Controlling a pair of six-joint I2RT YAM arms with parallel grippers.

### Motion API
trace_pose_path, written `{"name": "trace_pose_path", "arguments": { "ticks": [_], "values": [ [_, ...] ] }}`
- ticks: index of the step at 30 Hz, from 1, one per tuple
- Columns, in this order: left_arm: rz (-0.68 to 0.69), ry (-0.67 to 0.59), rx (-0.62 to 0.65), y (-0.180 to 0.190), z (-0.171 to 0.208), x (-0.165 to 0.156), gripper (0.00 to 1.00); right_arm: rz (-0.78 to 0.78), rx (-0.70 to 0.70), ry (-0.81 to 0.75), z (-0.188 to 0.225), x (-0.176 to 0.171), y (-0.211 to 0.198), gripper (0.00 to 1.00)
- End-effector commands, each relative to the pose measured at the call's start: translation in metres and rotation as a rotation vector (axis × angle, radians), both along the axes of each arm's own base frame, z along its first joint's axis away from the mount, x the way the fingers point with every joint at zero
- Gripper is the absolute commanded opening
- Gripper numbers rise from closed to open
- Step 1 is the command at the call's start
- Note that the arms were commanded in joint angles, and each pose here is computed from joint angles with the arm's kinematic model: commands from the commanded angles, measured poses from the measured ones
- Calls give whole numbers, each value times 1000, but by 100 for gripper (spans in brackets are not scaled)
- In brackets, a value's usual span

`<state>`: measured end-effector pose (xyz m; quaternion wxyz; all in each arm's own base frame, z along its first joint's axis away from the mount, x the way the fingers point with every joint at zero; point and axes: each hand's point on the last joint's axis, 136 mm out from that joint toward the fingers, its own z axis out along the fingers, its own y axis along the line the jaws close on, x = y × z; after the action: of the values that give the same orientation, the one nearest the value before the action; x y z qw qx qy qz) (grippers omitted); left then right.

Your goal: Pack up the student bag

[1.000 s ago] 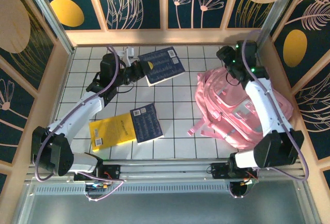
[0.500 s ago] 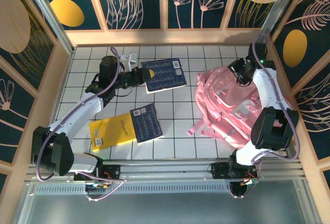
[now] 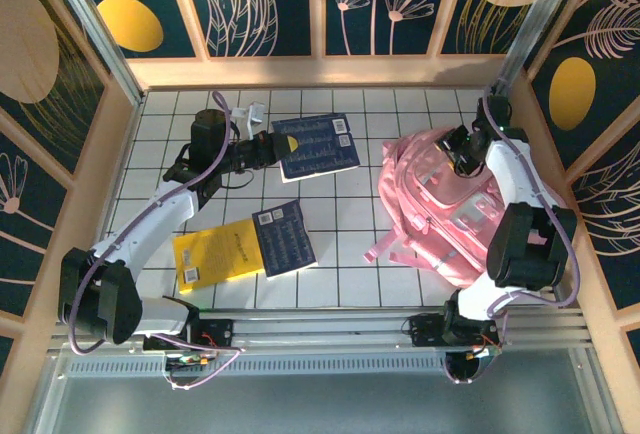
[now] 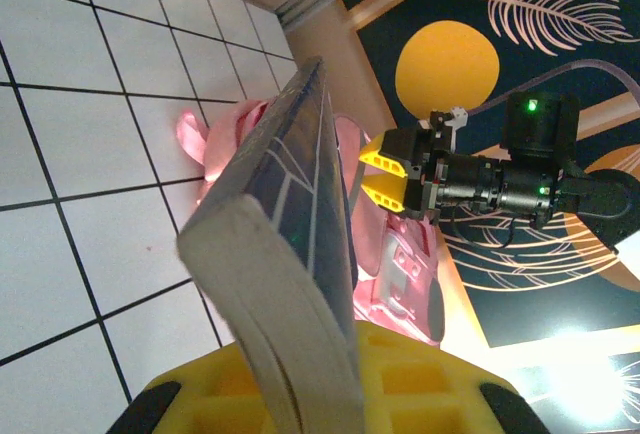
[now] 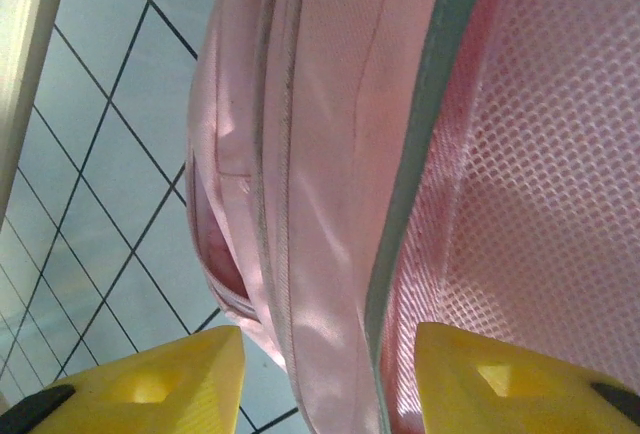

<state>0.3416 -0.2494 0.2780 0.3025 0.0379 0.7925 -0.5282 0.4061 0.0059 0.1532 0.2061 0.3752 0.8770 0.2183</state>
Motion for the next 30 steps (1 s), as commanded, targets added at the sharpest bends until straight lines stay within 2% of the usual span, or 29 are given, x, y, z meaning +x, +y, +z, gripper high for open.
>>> {"name": "trace_pose_path", "arguments": {
  "ticks": [1,13,18,19,21,25,30],
  "values": [
    [-26,-55,-15,0,12,-2,0,4,19,-3,-11,8,0,45],
    [-25,-37,-15,0,4,-1,0,73,-23,-22,-21,28,6,22],
    [4,-29,10,3,1,4,0,133,-113,-12,-21,31,9,0],
    [14,-25,24,4,0,5,0,154,-124,-12,-20,31,13,0],
    [34,-22,45,7,0,9,0,203,-144,-40,-9,33,20,0],
    [87,-34,94,14,1,16,0,362,-192,-193,46,38,55,0],
    [151,-52,153,25,5,22,0,560,-241,-272,100,33,102,0]
  ]
}}
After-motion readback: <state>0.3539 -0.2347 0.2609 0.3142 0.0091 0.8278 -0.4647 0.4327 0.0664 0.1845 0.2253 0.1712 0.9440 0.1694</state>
